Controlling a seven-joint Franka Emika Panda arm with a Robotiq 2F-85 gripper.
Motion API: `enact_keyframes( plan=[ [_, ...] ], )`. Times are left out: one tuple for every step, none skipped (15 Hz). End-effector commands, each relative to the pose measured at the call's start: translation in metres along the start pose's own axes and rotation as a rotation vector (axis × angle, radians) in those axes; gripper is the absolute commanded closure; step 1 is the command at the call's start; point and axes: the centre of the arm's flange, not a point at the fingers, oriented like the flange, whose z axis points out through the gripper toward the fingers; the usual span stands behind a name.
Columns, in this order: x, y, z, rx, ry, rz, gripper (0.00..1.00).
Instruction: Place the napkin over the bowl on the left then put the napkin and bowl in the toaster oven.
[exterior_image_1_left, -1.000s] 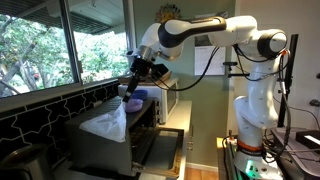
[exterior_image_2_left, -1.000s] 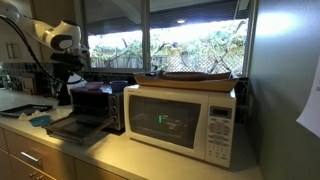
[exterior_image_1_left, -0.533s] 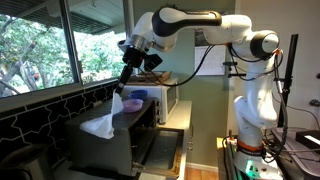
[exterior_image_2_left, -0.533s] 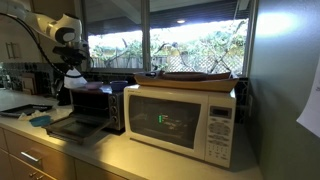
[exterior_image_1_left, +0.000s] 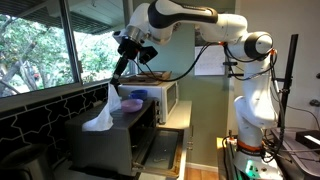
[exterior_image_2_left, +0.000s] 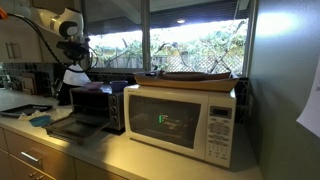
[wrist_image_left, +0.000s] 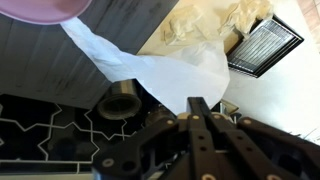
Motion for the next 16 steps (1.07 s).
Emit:
enact_keyframes(
  plan=[
    [0.027,0.009,0.002,-0.005,-0.031,-0.046,1.00],
    [0.033,0.010,0.000,-0.010,-0.031,-0.057,1.00],
    [0.038,0.012,-0.001,-0.016,-0.032,-0.068,1.00],
    [0.043,0.015,-0.003,-0.029,-0.037,-0.076,1.00],
    [0.047,0.019,-0.006,-0.038,-0.045,-0.089,1.00],
    [0.049,0.023,-0.009,-0.044,-0.047,-0.092,1.00],
    [0.051,0.026,-0.013,-0.051,-0.050,-0.099,1.00],
    [0.051,0.029,-0.017,-0.059,-0.054,-0.104,1.00],
    [0.051,0.032,-0.022,-0.066,-0.056,-0.109,1.00],
    [0.047,0.035,-0.028,-0.072,-0.054,-0.109,1.00],
    [0.042,0.037,-0.033,-0.078,-0.055,-0.106,1.00],
    [0.036,0.038,-0.038,-0.082,-0.057,-0.100,1.00],
    [0.029,0.040,-0.042,-0.085,-0.064,-0.085,1.00],
    [0.020,0.041,-0.045,-0.092,-0.070,-0.070,1.00],
    [0.013,0.043,-0.048,-0.096,-0.079,-0.057,1.00],
    [0.003,0.045,-0.051,-0.108,-0.083,-0.038,1.00]
  ],
)
